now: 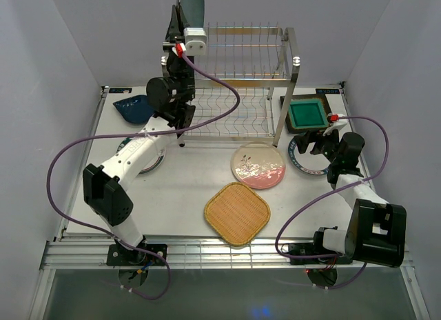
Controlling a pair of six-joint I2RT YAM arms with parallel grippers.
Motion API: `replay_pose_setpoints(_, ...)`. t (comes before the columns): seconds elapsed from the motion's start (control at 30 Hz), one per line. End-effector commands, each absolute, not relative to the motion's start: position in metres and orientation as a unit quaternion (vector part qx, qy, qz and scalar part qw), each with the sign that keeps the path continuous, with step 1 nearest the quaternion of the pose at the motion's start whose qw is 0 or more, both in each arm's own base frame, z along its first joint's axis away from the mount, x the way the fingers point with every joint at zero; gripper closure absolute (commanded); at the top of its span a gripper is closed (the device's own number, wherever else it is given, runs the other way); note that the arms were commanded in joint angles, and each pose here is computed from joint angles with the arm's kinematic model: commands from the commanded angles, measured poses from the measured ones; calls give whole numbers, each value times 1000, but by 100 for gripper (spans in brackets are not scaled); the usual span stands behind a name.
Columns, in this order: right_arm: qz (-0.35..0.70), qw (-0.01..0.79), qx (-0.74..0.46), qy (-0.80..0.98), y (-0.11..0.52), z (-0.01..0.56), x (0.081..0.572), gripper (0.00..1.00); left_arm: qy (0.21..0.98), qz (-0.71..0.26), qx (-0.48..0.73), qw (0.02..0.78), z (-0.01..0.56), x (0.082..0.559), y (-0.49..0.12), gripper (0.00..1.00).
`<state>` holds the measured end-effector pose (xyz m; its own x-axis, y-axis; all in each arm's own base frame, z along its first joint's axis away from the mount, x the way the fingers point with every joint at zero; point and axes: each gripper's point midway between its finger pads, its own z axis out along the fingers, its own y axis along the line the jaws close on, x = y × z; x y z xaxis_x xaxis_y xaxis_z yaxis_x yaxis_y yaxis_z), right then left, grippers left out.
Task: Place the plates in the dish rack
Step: Insert the plate into the dish rack.
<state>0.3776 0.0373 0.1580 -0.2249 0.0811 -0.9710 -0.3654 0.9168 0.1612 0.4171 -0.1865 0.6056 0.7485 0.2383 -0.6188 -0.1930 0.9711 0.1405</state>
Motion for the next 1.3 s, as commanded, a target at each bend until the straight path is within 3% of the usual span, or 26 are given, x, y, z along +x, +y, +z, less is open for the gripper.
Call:
replay_pose_setpoints(0.0,185,635,-101,743,37,180,387,10,220,112,10,969,671,343,-153,100)
replay_pose_setpoints(1.27,205,622,-100,749,38,174,389,10,263,180,88,944,615,392,-151,100)
